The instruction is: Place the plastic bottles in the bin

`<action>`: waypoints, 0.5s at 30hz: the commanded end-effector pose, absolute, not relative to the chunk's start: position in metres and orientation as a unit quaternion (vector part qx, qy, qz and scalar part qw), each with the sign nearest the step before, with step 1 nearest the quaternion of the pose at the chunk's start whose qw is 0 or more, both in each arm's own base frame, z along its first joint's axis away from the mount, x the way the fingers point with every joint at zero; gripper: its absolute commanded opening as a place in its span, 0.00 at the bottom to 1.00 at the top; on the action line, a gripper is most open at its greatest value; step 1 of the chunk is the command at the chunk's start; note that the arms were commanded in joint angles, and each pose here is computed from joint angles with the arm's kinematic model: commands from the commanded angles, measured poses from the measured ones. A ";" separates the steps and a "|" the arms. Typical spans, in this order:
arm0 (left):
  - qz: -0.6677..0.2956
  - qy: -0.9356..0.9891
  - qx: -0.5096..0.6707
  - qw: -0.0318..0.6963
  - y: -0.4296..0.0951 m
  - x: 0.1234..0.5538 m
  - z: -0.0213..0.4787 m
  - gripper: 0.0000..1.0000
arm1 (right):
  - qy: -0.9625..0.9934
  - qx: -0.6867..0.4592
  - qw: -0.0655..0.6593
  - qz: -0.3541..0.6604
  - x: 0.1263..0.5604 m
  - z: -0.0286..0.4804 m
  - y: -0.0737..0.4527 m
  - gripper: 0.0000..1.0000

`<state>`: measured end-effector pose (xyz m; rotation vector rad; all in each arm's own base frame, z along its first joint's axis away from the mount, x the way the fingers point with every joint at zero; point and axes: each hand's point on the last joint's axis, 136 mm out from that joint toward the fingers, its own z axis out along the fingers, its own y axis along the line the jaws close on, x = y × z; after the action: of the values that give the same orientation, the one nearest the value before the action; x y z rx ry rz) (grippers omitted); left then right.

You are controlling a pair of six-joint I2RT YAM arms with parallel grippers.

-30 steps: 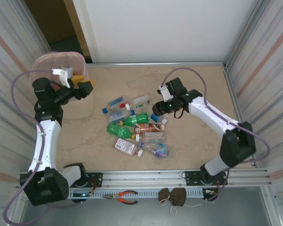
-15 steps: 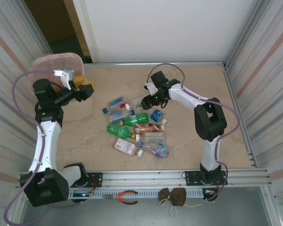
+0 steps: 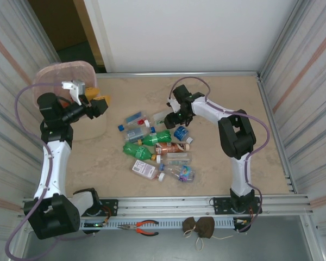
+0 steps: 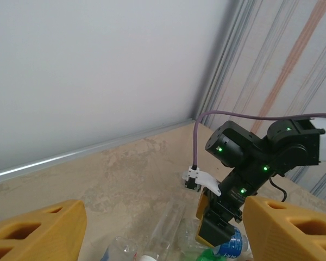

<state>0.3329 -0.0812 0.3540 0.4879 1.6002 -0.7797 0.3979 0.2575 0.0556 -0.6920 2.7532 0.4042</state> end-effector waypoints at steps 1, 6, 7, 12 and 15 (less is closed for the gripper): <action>-0.368 0.683 0.221 0.591 -0.090 0.319 0.354 0.76 | 0.965 -0.196 0.133 0.117 0.398 0.056 0.227 0.73; -0.370 0.678 0.226 0.594 -0.091 0.317 0.356 0.76 | 0.976 -0.136 0.137 0.103 0.397 0.058 0.186 0.71; -0.371 0.678 0.226 0.593 -0.092 0.317 0.356 0.76 | 0.977 -0.126 0.137 0.099 0.396 0.058 0.179 0.70; -0.366 0.677 0.229 0.596 -0.093 0.316 0.359 0.75 | 0.983 -0.089 0.138 0.086 0.390 0.060 0.154 0.70; -0.364 0.678 0.230 0.596 -0.096 0.316 0.362 0.75 | 0.983 -0.087 0.135 0.087 0.390 0.058 0.154 0.70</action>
<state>0.3247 -0.0896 0.3471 0.4916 1.6140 -0.8542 0.3911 0.1545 0.0485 -0.2879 2.8659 0.2639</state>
